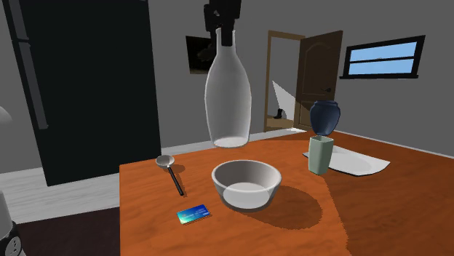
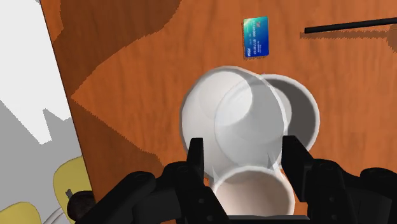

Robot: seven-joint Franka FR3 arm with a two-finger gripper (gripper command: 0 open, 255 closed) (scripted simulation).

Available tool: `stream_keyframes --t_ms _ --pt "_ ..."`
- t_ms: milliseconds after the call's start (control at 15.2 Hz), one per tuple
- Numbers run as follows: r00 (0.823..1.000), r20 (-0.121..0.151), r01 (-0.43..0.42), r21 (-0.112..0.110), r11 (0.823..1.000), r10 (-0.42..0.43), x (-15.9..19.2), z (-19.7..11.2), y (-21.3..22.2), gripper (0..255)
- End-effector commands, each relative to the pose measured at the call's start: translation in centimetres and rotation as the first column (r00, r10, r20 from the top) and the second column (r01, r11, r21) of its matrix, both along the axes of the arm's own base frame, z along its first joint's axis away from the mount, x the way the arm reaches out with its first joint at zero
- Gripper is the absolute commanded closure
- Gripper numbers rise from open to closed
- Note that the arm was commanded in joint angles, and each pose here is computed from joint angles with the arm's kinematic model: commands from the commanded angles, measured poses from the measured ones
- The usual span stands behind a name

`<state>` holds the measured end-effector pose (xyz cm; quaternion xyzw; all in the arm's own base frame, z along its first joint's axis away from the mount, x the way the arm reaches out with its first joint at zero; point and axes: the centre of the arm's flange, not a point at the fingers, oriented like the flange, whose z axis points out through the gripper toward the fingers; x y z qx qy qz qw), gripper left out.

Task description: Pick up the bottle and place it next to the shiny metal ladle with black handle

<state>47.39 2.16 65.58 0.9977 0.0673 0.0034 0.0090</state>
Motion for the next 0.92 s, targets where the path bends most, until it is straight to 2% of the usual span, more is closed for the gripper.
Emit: stream_keyframes --t_ms 0,858 --pt "1.000 0.000 0.001 0.000 1.000 -0.001 -1.9 1.2 1.6 255" --pt "1.000 0.000 0.001 0.000 1.000 -0.001 -12.6 9.6 12.2 255"
